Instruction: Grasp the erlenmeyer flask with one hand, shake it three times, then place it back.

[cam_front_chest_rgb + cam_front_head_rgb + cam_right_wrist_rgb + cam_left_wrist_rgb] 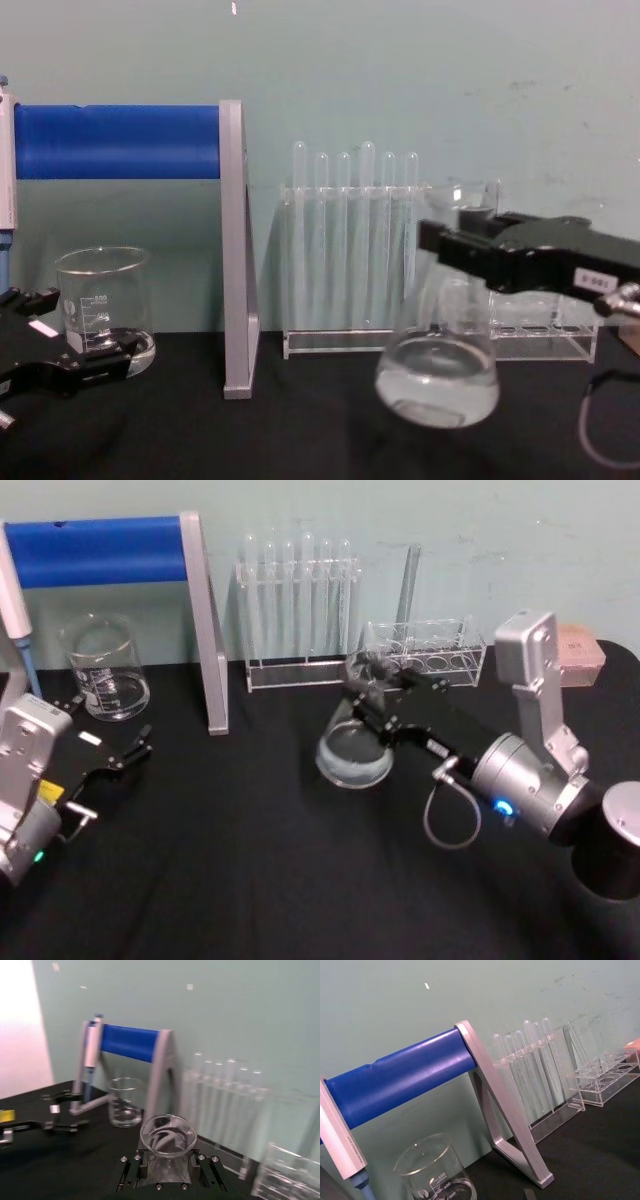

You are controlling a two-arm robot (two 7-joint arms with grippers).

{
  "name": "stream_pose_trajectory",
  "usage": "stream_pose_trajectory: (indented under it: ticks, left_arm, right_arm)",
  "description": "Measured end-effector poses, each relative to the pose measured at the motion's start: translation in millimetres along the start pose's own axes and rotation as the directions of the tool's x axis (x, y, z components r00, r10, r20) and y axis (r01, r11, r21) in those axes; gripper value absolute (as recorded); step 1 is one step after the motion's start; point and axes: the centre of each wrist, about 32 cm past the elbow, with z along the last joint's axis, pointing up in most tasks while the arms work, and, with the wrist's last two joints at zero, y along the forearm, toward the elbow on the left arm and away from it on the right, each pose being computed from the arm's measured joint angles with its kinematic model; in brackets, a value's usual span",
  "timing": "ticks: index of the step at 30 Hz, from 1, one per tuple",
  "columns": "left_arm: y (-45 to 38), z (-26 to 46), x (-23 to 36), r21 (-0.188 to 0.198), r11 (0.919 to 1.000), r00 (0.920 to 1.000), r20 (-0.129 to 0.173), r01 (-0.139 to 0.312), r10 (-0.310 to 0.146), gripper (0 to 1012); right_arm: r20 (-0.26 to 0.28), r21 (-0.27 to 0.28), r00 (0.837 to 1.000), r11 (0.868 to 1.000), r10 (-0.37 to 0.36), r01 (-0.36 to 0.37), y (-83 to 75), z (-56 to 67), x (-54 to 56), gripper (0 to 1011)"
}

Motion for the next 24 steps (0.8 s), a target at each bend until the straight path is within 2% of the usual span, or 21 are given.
stream_pose_trajectory:
  ticks: [8,12,19,24]
  left_arm:
    - [0.0,0.0,0.0,0.0,1.0,1.0,0.0,0.0,0.0,1001]
    - [0.0,0.0,0.0,0.0,1.0,1.0,0.0,0.0,0.0,1001]
    - [0.0,0.0,0.0,0.0,1.0,1.0,0.0,0.0,0.0,1001]
    - [0.0,0.0,0.0,0.0,1.0,1.0,0.0,0.0,0.0,1001]
  right_arm:
    - [0.016,-0.004,0.993,0.993,-0.115,0.115,0.3,-0.7,23.2,449]
    - [0.023,-0.009,0.985,0.985,-0.172,0.172,-0.8,-2.3,34.6,449]
    - [0.03,-0.018,0.971,0.971,-0.237,0.237,-3.3,-4.7,47.9,449]
    - [0.033,-0.02,0.966,0.966,-0.258,0.258,-4.3,-5.2,52.3,449]
